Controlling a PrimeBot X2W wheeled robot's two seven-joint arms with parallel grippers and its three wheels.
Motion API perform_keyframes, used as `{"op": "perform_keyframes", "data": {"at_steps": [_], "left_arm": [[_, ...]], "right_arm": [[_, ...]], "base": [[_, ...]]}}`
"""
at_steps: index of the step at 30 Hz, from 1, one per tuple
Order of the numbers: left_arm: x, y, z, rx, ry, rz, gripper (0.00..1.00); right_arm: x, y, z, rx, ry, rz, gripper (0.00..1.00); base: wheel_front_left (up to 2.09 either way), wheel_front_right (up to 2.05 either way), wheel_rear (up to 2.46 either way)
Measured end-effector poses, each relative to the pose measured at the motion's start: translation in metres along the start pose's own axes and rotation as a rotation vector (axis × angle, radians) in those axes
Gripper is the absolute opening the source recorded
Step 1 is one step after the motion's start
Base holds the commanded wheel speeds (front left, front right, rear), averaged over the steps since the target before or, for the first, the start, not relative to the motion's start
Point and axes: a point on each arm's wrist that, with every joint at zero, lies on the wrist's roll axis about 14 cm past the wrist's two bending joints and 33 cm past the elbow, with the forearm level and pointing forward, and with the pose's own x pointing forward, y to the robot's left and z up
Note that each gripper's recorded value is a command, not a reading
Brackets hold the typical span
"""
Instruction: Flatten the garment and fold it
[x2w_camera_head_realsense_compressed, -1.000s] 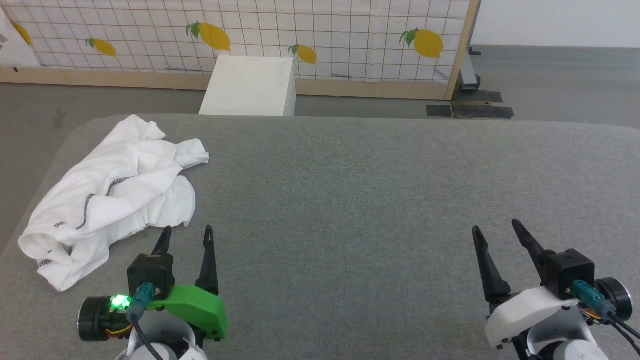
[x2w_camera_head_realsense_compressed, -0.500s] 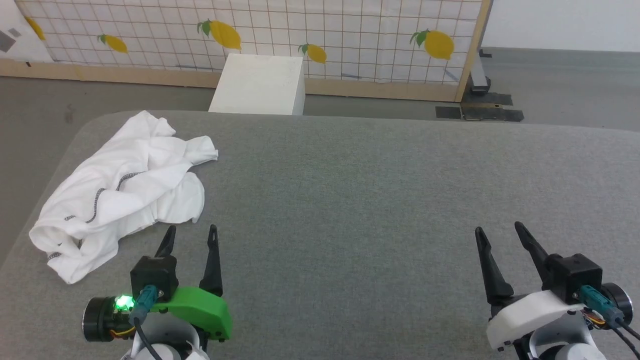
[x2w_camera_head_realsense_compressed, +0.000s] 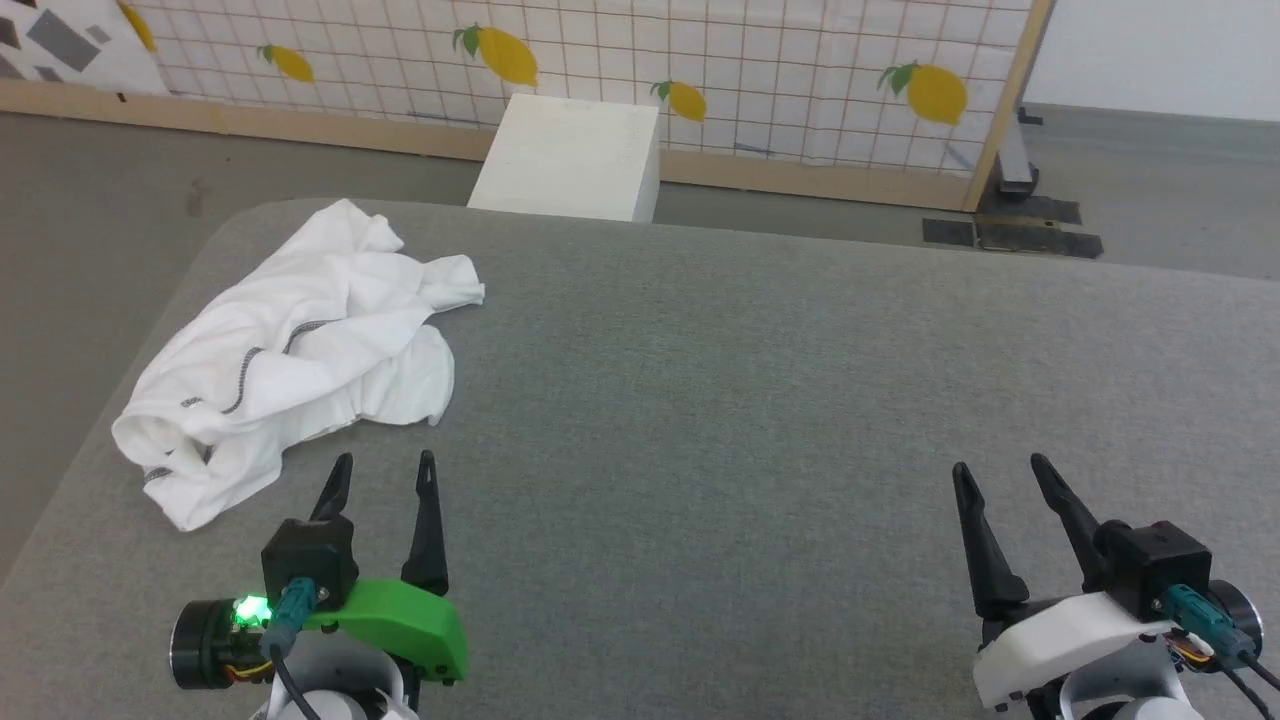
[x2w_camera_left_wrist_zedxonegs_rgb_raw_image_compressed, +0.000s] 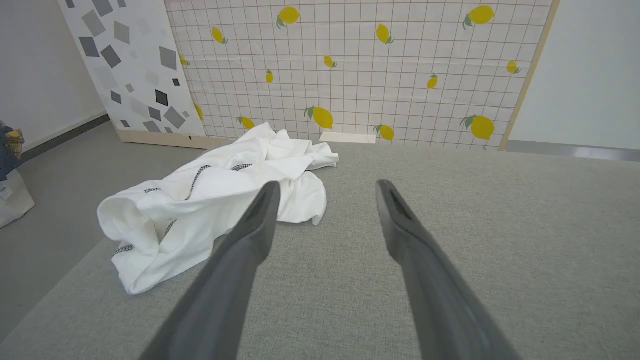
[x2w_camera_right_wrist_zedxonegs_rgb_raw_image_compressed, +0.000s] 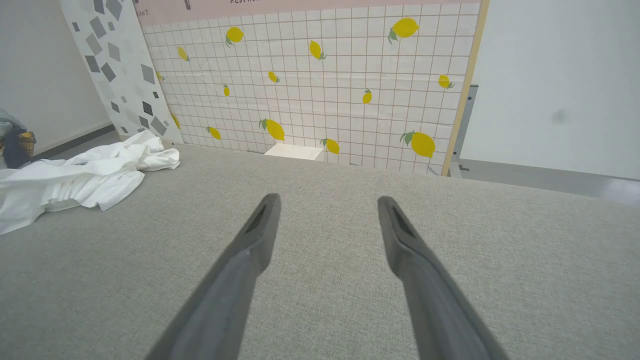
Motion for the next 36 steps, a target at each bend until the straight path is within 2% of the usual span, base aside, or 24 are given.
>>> {"op": "perform_keyframes", "data": {"at_steps": [36], "left_arm": [[-0.056,0.066,-0.006,-0.038,-0.023,0.241,1.00]], "right_arm": [[0.028,0.085,-0.012,0.076,0.000,0.255,1.00]], "base": [[0.00,0.00,0.00]]}}
